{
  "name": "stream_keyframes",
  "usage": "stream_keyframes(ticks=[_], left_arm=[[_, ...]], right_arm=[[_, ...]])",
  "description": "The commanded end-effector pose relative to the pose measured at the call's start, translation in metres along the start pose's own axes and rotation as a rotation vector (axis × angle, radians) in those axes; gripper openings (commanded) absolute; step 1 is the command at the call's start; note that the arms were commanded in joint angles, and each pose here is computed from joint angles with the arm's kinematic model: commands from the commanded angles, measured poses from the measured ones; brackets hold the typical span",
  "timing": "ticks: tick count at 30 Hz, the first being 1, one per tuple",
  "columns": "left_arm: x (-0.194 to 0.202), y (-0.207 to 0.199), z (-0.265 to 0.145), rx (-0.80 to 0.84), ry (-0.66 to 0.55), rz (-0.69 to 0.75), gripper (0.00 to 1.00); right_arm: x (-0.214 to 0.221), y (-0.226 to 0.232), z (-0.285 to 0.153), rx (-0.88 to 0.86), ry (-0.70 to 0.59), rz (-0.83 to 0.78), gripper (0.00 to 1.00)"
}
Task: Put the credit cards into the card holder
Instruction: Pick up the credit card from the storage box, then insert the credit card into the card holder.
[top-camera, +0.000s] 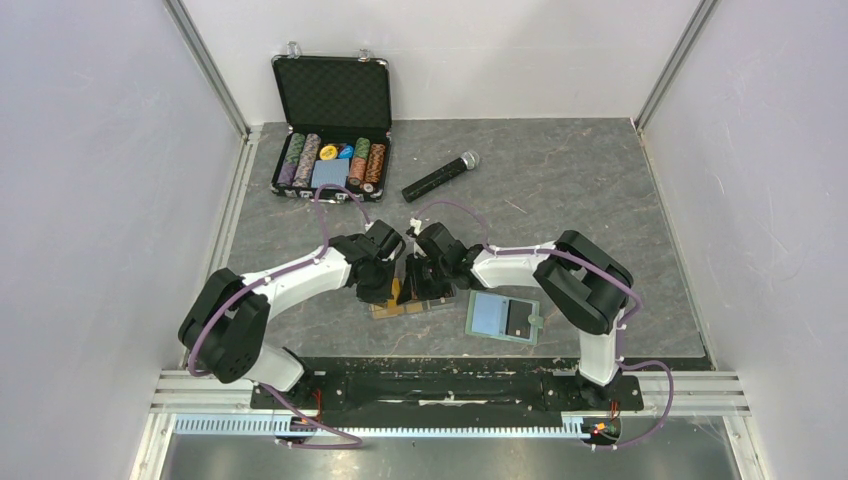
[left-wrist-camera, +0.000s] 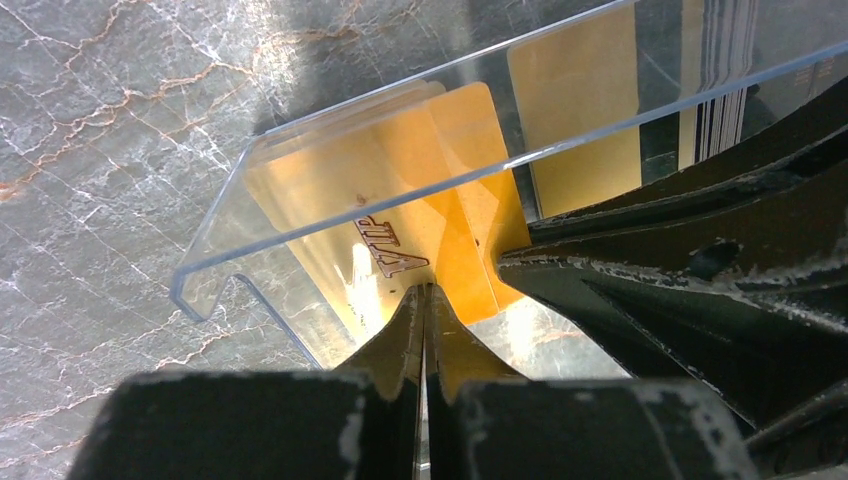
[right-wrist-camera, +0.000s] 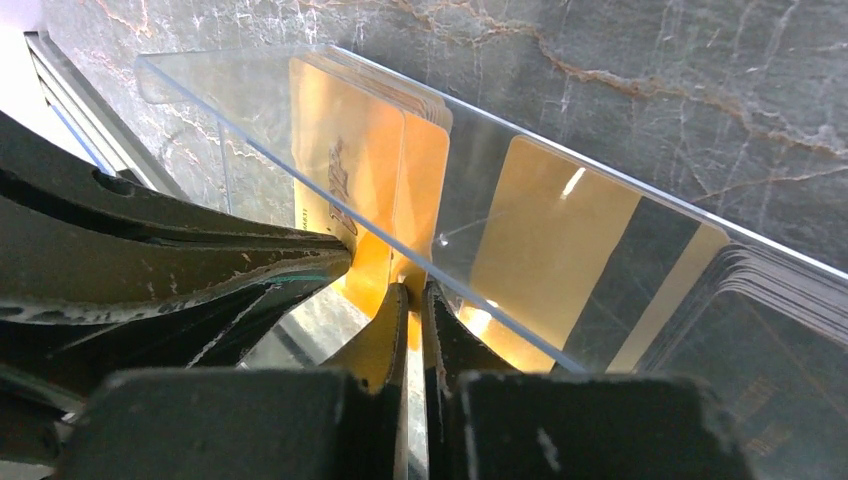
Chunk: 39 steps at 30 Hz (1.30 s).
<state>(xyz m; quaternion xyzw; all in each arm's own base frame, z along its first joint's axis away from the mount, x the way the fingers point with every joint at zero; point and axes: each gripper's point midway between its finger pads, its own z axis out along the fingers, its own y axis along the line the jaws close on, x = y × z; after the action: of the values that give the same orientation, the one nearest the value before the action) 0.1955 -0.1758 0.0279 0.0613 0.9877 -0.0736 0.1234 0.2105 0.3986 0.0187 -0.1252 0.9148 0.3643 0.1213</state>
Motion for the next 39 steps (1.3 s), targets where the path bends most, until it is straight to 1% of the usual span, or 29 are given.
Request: stream_keyframes(ticks=[1,5,9,15,18,20,26,29,33,36,39], left_arm=[[0.017,0.01,0.014,-0.04,0.047,0.029,0.02],[0.011,0.007,0.007,-0.032,0.024,0.024,0.03],[0.0,0.001,-0.007,-0.011,-0.019,0.015,0.14],[-0.02,-0.012,-0.031,0.053,-0.104,-0.022,0.2],[-0.031,-0.024,-0.049,0.119,-0.167,-0.05,0.23],[-0.042,-0.031,-0.064,0.167,-0.229,-0.07,0.26],[-0.061,-0.053,-0.106,0.332,-0.344,-0.118,0.29],[-0.065,-0.059,-0.115,0.367,-0.358,-0.124,0.29],[-0.066,-0.067,-0.115,0.409,-0.354,-0.123,0.29],[-0.066,-0.079,-0.115,0.472,-0.335,-0.118,0.29],[-0.065,-0.087,-0.109,0.495,-0.302,-0.118,0.24]], right_arm=[[0.031,-0.055,0.0,0.215,0.077,0.01,0.0],[0.017,-0.035,-0.015,0.18,0.041,-0.02,0.0],[0.002,-0.013,-0.033,0.138,0.002,-0.047,0.0],[-0.013,0.014,-0.056,0.087,-0.028,-0.066,0.0],[-0.015,0.019,-0.066,0.076,-0.029,-0.077,0.0],[-0.015,0.023,-0.075,0.064,-0.029,-0.081,0.0],[-0.024,0.037,-0.105,0.011,-0.079,-0.075,0.0],[-0.028,0.041,-0.118,-0.004,-0.098,-0.074,0.0],[-0.031,0.033,-0.135,-0.001,-0.125,-0.054,0.0],[-0.032,0.016,-0.151,0.016,-0.155,-0.025,0.0],[-0.031,-0.006,-0.171,0.039,-0.19,0.016,0.0]])
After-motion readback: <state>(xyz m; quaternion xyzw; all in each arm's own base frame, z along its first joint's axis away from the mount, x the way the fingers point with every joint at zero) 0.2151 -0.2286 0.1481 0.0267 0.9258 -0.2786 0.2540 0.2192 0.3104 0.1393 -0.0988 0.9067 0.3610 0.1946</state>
